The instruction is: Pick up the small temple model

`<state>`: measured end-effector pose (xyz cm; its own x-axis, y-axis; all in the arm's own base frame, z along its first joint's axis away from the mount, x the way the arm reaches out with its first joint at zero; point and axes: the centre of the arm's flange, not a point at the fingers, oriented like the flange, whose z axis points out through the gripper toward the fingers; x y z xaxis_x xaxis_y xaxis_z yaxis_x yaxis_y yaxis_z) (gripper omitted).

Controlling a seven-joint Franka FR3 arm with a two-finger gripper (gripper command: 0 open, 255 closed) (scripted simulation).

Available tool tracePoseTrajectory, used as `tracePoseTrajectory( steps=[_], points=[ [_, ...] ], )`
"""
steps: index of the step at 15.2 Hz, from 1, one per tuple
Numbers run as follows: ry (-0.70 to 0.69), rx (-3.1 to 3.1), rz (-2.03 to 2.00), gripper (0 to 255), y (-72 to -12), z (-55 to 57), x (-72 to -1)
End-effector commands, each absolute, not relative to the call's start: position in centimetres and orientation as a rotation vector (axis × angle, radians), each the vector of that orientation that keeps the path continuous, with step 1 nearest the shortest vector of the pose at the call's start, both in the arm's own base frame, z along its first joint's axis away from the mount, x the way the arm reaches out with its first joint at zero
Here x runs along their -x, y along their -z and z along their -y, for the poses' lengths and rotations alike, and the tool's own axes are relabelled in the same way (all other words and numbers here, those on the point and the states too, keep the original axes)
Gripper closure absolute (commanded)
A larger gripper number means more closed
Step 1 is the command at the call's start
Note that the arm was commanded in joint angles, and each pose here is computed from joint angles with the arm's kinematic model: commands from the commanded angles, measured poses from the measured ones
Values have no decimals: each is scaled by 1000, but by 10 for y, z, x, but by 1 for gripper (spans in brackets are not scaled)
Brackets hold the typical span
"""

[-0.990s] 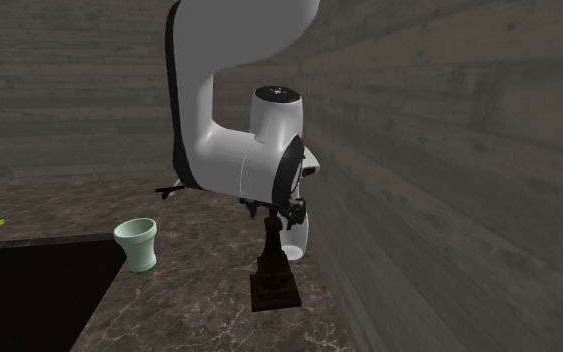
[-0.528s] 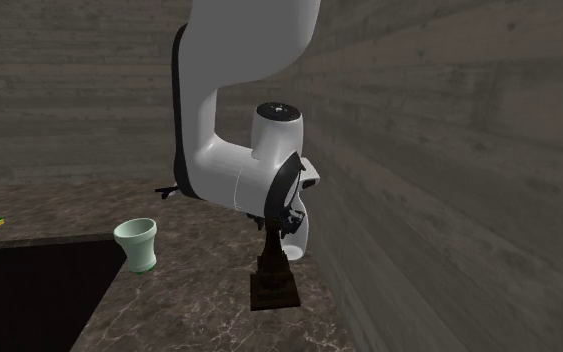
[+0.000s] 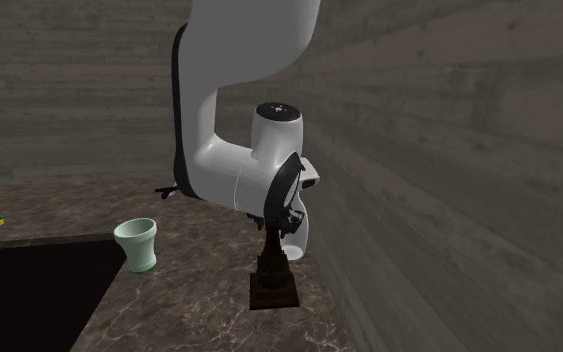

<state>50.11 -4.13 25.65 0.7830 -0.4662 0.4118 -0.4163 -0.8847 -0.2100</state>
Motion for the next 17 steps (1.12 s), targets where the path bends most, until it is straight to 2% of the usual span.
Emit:
tracePoseTrajectory(
  steps=[1, 17],
  points=[
    [701, 2865, -713, 255, -261, 42, -501],
    [701, 2865, -713, 255, -335, 42, -501]
  ],
)
